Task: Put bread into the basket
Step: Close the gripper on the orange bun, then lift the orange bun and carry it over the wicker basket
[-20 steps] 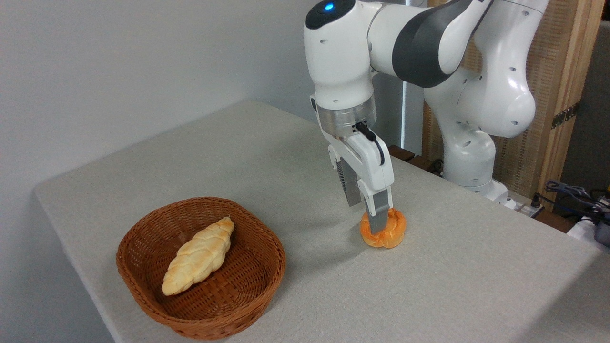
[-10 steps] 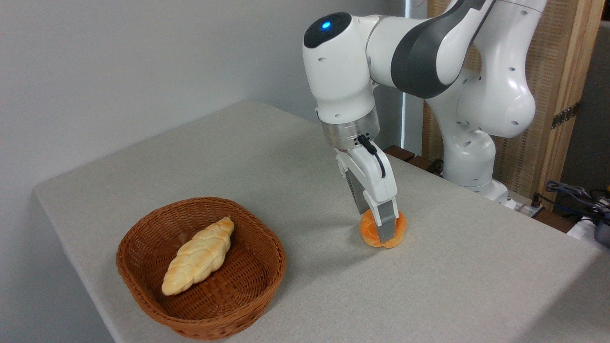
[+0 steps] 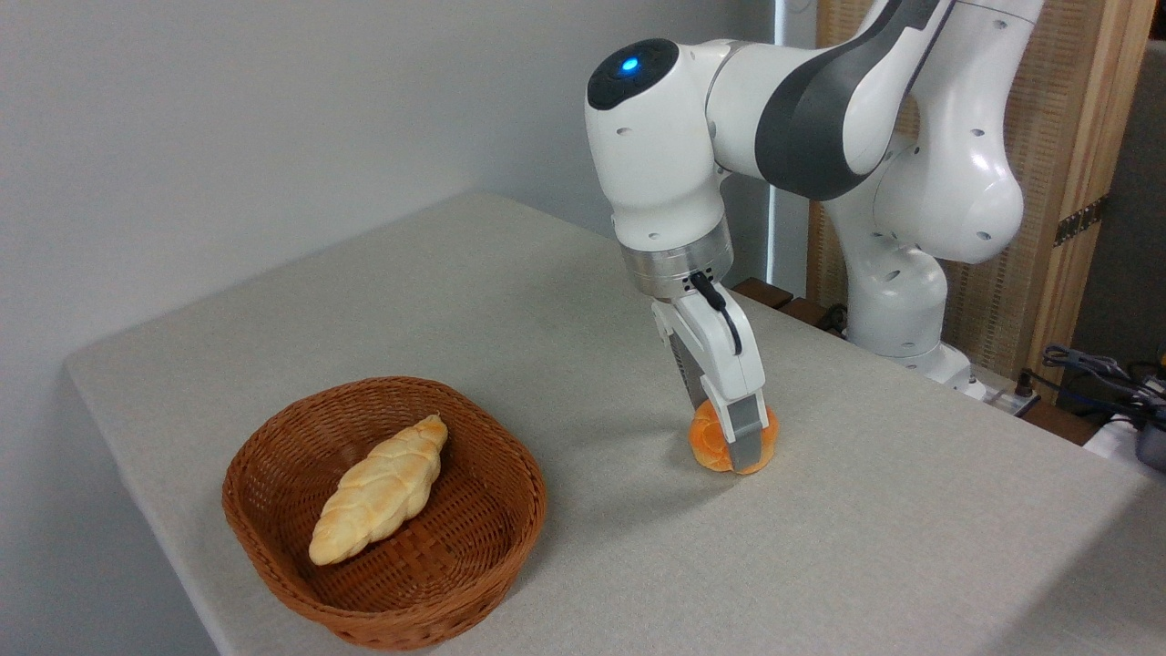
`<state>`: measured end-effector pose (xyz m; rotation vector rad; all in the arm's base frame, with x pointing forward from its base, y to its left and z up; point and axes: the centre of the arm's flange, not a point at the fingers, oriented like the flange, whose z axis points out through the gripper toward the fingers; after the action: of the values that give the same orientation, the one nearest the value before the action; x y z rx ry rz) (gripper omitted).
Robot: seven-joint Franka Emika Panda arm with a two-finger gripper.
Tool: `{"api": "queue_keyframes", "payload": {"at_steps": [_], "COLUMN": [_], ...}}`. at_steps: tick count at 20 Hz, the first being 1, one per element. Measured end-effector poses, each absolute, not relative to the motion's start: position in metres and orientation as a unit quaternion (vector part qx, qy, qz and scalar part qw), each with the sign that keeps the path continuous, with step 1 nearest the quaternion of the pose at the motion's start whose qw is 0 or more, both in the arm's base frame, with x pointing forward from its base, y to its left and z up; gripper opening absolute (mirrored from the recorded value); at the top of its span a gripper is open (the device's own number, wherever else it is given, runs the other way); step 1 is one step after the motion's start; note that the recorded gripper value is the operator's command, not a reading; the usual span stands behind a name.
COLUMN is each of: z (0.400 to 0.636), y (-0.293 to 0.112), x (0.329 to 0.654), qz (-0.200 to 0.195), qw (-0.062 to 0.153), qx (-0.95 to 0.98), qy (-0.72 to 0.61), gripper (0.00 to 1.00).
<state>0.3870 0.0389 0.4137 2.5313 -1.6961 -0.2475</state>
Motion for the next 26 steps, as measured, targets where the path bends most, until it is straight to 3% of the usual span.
{"api": "queue_keyframes", "payload": {"at_steps": [11, 15, 18, 22, 26], "z": [0.418, 0.461, 0.492, 0.5, 0.502], "y": [0.039, 0.034, 0.03, 0.001, -0.012], "x": [0.389, 0.407, 0.422, 0.451, 0.493], "qz": [-0.076, -0.005, 0.049, 0.119, 0.135], "qw": [0.042, 0.06, 0.062, 0.059, 0.055], "qx": [0.825, 0.841, 0.845, 0.851, 0.882], "qy": [-0.559, -0.538, -0.528, -0.508, -0.447], "gripper": [0.39, 0.39, 0.39, 0.39, 0.39]}}
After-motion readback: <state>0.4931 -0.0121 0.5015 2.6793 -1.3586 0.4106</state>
